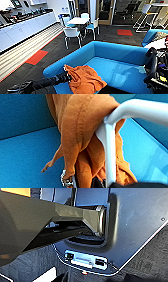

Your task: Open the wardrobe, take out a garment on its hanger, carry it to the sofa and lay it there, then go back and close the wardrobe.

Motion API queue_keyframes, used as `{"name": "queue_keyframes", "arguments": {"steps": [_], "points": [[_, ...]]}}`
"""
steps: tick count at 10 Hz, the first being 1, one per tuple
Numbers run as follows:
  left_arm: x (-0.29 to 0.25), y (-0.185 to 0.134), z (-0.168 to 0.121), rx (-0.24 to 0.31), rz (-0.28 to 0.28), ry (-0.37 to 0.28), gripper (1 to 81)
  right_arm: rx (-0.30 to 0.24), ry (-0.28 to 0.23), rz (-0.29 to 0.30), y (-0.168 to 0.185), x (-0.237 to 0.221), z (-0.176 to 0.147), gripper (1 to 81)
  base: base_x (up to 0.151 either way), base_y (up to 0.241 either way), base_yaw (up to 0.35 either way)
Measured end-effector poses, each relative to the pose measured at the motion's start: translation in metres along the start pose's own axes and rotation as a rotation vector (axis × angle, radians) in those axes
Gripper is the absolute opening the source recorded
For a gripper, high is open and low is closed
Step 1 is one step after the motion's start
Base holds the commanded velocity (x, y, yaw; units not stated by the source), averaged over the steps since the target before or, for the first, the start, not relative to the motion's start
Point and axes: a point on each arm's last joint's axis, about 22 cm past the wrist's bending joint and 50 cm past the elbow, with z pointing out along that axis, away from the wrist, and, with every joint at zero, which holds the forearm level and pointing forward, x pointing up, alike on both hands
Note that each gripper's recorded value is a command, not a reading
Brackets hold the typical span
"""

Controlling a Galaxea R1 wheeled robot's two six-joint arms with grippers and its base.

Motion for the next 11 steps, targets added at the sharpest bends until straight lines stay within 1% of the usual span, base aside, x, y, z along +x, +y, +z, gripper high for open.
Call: {"name": "queue_keyframes", "arguments": {"steps": [2,4,7,8,10,11], "points": [[-0.013,-0.009,0.002,0.003,-0.009,-0.013,1.0,0.0,-0.002,0.0,0.0,-0.001,0.0,81.1,0.0,0.0,0.0],[-0.025,-0.036,-0.003,0.03,-0.025,-0.021,1.0,0.002,-0.002,0.001,-0.002,-0.002,0.001,81.1,0.0,0.0,0.0],[-0.048,-0.067,-0.008,0.033,-0.051,-0.027,1.0,0.004,-0.002,0.001,-0.004,-0.002,0.001,81.1,0.0,0.0,0.0],[-0.051,-0.073,-0.01,0.035,-0.055,-0.026,81.1,0.004,-0.001,0.001,-0.004,-0.002,0.001,81.1,0.0,0.0,0.0],[-0.049,-0.073,-0.011,0.026,-0.052,-0.018,81.1,0.004,-0.001,0.001,-0.004,-0.002,0.001,81.1,0.0,0.0,0.0],[-0.057,-0.072,-0.009,0.022,-0.05,-0.027,81.1,0.004,-0.001,0.001,-0.004,-0.002,0.001,81.1,0.0,0.0,0.0]]}}
